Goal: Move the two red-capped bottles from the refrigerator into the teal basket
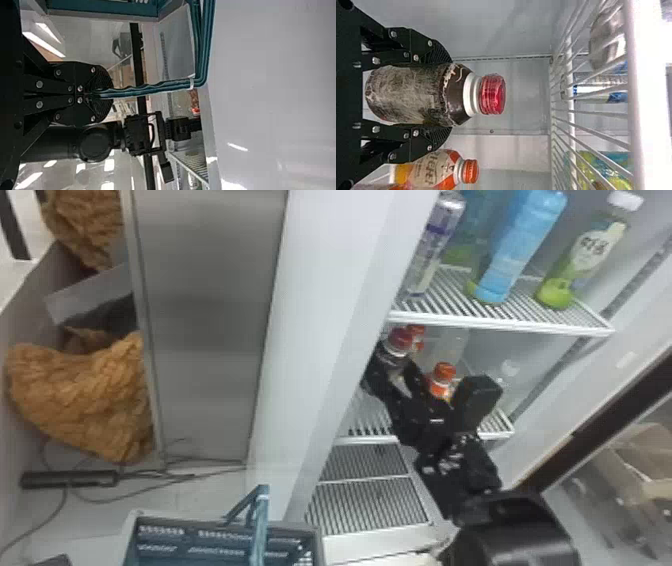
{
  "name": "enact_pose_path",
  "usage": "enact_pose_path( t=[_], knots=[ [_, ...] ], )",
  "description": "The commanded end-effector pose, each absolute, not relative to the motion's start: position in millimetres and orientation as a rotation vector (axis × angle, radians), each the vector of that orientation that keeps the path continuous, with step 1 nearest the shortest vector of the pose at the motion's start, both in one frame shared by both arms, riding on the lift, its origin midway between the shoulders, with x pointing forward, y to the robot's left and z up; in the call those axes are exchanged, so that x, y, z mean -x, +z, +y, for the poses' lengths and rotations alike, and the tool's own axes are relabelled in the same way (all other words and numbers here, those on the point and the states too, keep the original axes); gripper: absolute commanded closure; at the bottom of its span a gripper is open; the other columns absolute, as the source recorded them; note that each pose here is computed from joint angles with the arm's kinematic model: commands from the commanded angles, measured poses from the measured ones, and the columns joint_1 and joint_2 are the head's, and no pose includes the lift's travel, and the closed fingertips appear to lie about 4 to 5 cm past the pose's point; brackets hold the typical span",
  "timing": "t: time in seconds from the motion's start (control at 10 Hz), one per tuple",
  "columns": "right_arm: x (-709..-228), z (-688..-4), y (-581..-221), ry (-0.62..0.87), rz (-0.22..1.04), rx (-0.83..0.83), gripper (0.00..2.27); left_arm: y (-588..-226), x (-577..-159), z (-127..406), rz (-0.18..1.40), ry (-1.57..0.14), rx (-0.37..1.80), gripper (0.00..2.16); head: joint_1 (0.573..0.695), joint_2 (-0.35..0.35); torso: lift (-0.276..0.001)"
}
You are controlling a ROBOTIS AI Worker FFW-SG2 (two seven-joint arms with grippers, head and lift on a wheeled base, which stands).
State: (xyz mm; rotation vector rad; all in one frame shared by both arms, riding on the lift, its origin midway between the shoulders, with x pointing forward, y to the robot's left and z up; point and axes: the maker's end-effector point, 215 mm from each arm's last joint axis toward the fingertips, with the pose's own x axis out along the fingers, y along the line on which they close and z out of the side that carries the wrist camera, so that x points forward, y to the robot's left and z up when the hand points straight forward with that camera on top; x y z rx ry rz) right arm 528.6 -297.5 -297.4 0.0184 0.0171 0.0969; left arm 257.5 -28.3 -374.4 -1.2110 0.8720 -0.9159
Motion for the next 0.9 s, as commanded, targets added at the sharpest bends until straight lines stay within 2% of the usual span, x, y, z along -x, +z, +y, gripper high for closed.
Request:
enact_pose_path(
  t=[0.0,0.3,0.8],
  knots=[
    [-507,-292,-287,0.111,0.021,-0.023,0.83,-374,-258,-28,0.869,-0.916,1.212,1.16,0.695,-0.35,-0.224],
    [-472,-272,-281,0.158,0.038,-0.061,0.83,-374,-259,-28,0.867,-0.914,1.213,1.16,0.695,-0.35,-0.224],
    [-398,-241,-288,0.235,0.2,-0.106,0.83,-373,-261,-25,0.856,-0.907,1.218,1.16,0.695,-0.35,-0.224]
  ],
)
